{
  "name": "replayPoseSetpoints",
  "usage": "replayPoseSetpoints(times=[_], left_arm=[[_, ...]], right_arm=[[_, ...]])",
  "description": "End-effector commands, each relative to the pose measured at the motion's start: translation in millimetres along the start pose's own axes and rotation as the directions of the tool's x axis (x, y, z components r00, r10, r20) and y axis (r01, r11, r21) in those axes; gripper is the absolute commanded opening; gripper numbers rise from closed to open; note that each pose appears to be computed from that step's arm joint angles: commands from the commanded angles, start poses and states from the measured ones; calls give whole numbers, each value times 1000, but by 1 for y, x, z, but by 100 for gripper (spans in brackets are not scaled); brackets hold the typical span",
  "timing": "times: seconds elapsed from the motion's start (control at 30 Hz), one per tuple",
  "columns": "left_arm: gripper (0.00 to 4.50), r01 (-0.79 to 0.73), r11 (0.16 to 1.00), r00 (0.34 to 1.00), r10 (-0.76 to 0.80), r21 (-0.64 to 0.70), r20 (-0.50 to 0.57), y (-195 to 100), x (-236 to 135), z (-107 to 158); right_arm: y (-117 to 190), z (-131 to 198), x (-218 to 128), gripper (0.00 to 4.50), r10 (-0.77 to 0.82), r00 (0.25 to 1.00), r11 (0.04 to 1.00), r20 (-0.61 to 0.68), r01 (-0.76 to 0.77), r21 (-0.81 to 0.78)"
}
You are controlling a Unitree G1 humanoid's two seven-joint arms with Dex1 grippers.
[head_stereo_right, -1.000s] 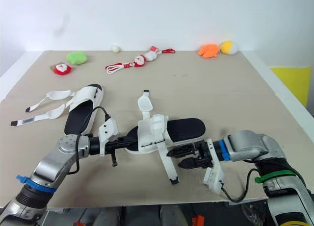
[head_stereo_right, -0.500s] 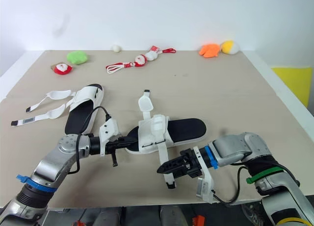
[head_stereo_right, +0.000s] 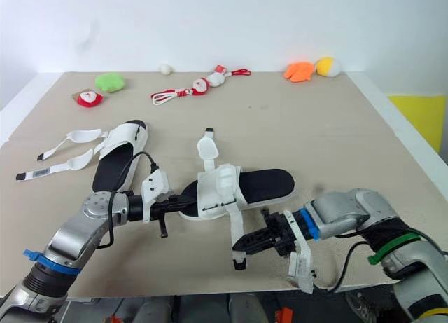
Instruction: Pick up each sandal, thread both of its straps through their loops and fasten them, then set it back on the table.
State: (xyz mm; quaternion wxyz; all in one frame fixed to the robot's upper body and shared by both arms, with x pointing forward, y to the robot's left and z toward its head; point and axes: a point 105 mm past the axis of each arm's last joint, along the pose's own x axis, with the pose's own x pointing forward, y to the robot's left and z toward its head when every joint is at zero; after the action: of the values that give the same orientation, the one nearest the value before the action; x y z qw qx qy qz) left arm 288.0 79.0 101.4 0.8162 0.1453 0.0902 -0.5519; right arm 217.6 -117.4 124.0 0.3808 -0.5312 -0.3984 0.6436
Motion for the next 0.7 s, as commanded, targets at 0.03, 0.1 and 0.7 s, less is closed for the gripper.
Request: replayPoseSetpoints(times=[0.03,0.1,0.7], left_arm=[[0,15,999,997,-18,-48,-72,-4,1,-20],[0,15,999,997,-18,-46,-73,-3,1,-20],[0,13,999,998,-16,-49,-64,-4,5,-20]], right_arm=[[-49,-6,-2,7,-153,986,938,-72,168,304],[-66,-7,-3,7,-177,981,848,-80,194,493],[-124,-78,-15,7,-243,913,-131,-328,304,944]])
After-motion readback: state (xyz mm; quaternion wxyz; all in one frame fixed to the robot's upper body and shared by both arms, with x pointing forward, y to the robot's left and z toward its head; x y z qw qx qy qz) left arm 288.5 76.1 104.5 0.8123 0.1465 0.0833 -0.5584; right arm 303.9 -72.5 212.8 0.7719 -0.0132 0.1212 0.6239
